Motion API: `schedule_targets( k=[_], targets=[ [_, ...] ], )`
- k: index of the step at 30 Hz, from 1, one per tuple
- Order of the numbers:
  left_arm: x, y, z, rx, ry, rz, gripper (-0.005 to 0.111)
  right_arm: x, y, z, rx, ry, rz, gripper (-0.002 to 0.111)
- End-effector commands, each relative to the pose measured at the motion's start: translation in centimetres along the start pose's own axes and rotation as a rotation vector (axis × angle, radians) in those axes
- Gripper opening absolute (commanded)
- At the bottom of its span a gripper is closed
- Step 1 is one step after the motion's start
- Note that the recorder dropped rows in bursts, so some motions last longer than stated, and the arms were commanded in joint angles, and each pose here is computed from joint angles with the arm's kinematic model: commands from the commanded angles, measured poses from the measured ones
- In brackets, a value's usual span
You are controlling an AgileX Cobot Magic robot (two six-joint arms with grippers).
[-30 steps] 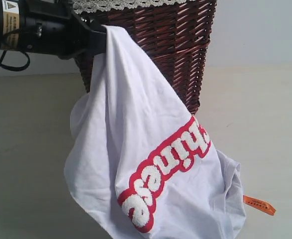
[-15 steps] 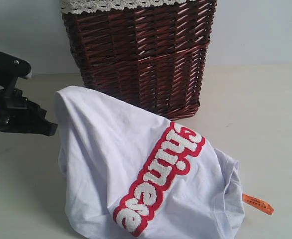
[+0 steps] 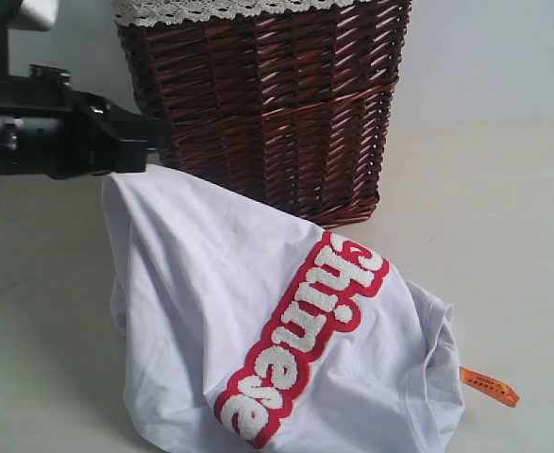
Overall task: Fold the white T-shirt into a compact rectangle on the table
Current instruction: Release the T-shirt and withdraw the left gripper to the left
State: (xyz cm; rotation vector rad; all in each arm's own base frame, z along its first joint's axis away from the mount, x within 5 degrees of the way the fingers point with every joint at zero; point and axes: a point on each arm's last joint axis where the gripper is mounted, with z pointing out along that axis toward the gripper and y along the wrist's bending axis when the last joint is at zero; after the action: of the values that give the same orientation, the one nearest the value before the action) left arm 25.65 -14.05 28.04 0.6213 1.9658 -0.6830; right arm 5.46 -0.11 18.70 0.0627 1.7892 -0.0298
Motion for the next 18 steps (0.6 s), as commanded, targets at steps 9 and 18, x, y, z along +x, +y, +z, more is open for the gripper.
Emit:
schedule_targets(
  k=[9, 18],
  targets=[
    [-1.3, 2.2, 5.1, -0.037, -0.143, 0.223, 0.0, 0.1, 0.0, 0.0, -0.002, -0.007, -0.006, 0.007],
    [-1.6, 4.5, 7.4, -0.169, -0.217, 0.182, 0.0, 0.1, 0.0, 0.0, -0.002, -0.007, -0.006, 0.007]
  ],
)
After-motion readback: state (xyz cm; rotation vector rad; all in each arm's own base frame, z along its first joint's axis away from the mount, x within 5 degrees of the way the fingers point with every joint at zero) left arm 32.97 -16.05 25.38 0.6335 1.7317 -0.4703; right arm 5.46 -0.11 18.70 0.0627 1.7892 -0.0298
